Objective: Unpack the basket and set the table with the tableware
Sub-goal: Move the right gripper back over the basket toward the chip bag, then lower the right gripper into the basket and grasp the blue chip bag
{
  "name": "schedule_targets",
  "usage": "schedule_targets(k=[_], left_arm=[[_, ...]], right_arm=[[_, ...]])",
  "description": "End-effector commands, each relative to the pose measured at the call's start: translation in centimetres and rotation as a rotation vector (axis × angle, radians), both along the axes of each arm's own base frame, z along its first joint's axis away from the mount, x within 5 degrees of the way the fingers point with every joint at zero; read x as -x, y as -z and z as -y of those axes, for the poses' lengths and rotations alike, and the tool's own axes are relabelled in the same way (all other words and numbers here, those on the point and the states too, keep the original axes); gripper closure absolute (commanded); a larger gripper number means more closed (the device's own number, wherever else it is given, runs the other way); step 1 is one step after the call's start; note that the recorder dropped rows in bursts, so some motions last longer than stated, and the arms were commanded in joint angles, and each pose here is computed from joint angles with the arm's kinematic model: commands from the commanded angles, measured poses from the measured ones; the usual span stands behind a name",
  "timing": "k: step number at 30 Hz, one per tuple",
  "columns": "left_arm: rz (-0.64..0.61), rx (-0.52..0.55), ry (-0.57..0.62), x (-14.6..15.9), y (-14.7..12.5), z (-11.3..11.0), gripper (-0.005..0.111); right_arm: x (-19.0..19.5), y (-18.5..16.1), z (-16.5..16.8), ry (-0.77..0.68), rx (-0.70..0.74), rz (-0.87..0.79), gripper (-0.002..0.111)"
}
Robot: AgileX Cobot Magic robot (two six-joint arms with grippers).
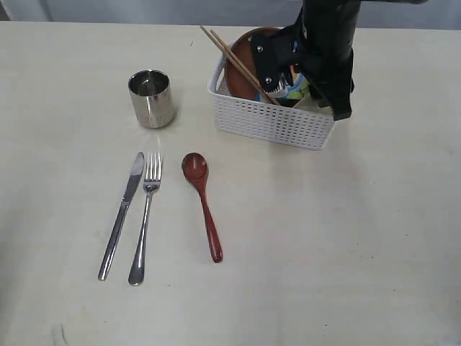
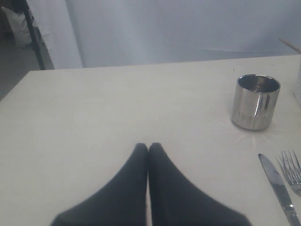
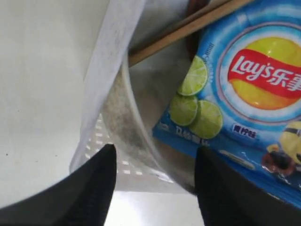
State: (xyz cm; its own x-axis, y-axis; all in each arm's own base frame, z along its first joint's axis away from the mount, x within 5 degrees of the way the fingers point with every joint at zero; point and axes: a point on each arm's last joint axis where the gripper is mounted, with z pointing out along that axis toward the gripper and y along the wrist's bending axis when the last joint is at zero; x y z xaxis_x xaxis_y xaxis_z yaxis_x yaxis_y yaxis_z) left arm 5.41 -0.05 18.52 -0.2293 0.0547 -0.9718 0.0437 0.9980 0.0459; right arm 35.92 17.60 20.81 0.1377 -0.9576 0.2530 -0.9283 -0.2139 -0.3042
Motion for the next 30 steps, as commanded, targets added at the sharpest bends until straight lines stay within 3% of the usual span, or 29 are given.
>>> schedule_targets(k=[1,4,6,12,30], left_arm=[[0.000,0.004,-0.002,0.0,0.1,0.0,0.107],[0.000,0.004,-0.002,0.0,0.1,0.0,0.107],[0.000,0.004,-0.002,0.0,0.1,0.0,0.107],[0.000,0.004,-0.002,0.0,0.1,0.0,0.107],[0.000,0.004,-0.002,0.0,0.1,0.0,0.107]], right_arm=[[-0.4,1.6,0.3,-0.004,0.044,-0.032,0.059],[-0.5,1.7,0.3,-0.021,0.065,-0.019,0.060],[-0.6,1.5,0.5,-0.030,0.082,-0.006,0.067],[-0.8,1.3,0.6,-0.047,0.110,0.012,0.109],[0.0,-0.4,0.8,-0.059,0.196,0.031,0.109]])
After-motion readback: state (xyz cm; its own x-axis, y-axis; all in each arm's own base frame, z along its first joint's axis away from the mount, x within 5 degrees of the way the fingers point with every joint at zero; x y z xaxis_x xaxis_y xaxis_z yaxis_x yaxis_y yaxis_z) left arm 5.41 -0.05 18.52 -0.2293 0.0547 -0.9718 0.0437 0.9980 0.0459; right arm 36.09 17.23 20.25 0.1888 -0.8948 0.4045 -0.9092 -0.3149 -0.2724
